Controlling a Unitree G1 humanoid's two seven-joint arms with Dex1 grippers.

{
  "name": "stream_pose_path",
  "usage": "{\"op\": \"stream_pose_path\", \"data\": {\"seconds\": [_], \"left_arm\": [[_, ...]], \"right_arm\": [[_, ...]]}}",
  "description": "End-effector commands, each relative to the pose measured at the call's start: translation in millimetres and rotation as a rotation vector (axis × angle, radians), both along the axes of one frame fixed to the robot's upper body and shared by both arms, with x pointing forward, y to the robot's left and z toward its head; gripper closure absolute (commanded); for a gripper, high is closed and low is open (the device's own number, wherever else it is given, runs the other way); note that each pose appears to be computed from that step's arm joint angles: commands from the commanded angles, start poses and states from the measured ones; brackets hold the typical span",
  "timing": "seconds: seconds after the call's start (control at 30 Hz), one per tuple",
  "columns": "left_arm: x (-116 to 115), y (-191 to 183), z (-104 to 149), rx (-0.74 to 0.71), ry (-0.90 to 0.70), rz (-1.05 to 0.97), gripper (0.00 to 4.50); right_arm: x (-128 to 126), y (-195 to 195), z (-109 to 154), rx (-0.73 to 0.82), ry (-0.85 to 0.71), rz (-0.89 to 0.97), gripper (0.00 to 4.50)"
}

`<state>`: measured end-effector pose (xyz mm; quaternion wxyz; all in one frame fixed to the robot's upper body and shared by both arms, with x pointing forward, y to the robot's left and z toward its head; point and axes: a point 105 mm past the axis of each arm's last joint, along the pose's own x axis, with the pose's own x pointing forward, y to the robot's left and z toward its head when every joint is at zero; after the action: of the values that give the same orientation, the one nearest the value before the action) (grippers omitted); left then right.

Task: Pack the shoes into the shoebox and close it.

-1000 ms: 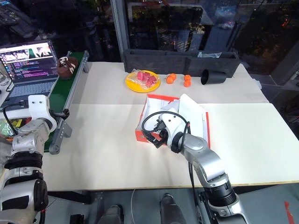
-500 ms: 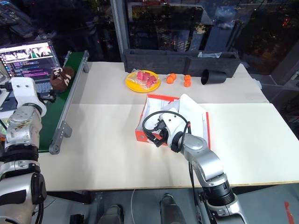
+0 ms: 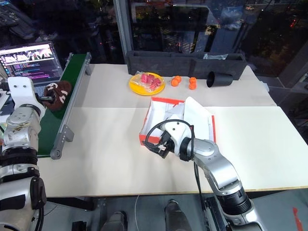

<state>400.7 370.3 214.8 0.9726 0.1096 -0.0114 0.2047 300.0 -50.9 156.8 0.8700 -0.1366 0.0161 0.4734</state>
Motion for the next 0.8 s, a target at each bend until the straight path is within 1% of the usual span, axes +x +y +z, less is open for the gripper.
{"op": "stream_pose_path", "data": {"seconds": [0.03,0.1,0.17,0.2,0.47,0.57,0.6,0.67,0.73,0.8], "left_arm": [[-3,9,-1,-0.042,0.049,0.028,0.0],[-6,15,-22,-0.073,0.155,0.068,0.0],[-8,15,-36,-0.113,0.211,0.069,0.0],[-8,13,-42,-0.11,0.241,0.059,0.0],[-10,9,-57,-0.162,0.311,0.032,0.0],[-10,8,-61,-0.217,0.312,0.036,0.74],[-10,8,-62,-0.245,0.308,0.034,1.14],[-9,5,-63,-0.302,0.297,0.029,1.71],[-8,4,-63,-0.327,0.29,0.027,2.09],[-7,1,-63,-0.325,0.29,0.018,2.34]], "right_arm": [[-6,4,15,0.019,-0.071,0.038,0.06],[-5,4,16,0.022,-0.071,0.037,0.06],[-5,5,17,0.034,-0.07,0.036,0.06],[-5,5,18,0.041,-0.07,0.035,0.06],[-3,4,20,0.061,-0.065,0.015,0.06],[-1,3,23,0.072,-0.068,0.002,0.0],[0,2,23,0.076,-0.07,-0.004,0.0],[1,0,24,0.08,-0.072,-0.016,0.0],[2,-1,25,0.081,-0.073,-0.022,0.0],[4,-3,25,0.083,-0.074,-0.037,0.0]]}}
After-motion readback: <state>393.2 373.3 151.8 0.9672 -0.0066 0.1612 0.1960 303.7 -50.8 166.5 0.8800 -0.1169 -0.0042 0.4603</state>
